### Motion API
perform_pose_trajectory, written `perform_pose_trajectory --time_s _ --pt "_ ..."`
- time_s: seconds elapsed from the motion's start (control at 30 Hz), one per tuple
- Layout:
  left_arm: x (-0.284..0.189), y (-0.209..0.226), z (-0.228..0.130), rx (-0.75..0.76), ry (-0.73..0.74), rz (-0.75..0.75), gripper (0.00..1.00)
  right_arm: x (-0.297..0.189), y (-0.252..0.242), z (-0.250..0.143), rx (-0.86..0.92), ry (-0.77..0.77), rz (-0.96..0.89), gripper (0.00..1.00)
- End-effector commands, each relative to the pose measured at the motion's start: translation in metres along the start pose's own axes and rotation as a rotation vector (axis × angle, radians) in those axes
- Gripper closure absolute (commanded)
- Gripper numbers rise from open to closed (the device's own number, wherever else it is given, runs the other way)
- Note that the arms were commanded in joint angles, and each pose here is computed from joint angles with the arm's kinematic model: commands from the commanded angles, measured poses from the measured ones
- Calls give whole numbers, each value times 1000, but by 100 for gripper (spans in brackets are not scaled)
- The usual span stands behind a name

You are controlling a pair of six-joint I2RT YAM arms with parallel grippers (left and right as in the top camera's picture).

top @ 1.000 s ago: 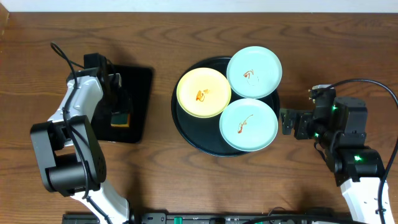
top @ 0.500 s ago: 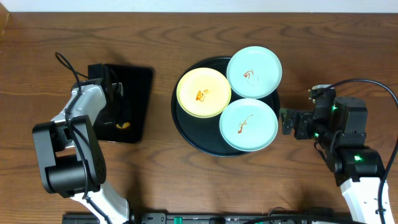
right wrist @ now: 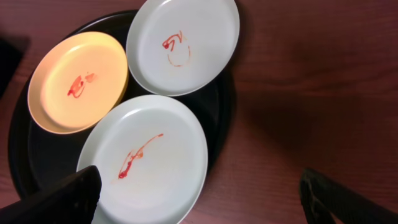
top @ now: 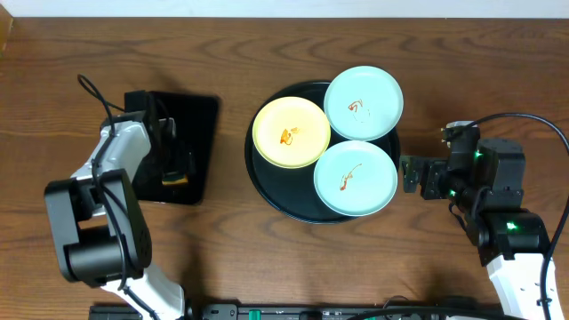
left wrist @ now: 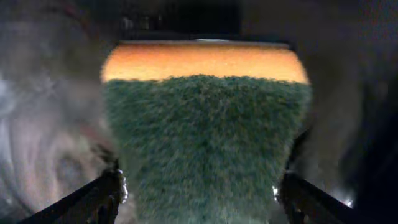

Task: Clean dirty plates on tray and stack at the side
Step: 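Lower the left gripper and grasp the green-yellow sponge, then grip the rim of the lower light-blue plate with the right gripper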

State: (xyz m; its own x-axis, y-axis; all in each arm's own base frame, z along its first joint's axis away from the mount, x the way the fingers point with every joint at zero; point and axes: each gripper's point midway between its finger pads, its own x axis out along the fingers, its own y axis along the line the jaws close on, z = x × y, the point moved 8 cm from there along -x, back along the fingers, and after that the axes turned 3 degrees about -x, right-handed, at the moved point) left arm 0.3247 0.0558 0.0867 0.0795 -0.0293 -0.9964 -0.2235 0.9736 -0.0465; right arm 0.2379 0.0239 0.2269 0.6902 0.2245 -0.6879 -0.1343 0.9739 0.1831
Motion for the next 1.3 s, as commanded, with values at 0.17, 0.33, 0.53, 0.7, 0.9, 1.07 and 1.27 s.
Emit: perform_pose_trajectory --time_s 0.17,0.33,0.53,0.7,0.9,1.07,1.27 --pt "-27 -1 5 -1 -78 -6 16 -5 0 7 -11 -21 0 1" --pt "-10 -1 -5 -3 -32 -11 16 -4 0 7 -11 -21 0 1" --pt "-5 -6 -6 0 -37 -73 16 -3 -1 6 -10 -14 -1 1" --pt "-4 -6 -5 0 -42 -73 16 -1 -1 4 -6 1 -1 1" --pt "1 -6 -8 0 -44 -73 33 0 -1 4 -5 6 -1 1" --pt "6 -5 -12 0 -39 -72 59 3 -2 3 -3 17 -2 1" --pt "7 -5 -11 0 -47 -73 73 11 -4 0 5 52 -3 1"
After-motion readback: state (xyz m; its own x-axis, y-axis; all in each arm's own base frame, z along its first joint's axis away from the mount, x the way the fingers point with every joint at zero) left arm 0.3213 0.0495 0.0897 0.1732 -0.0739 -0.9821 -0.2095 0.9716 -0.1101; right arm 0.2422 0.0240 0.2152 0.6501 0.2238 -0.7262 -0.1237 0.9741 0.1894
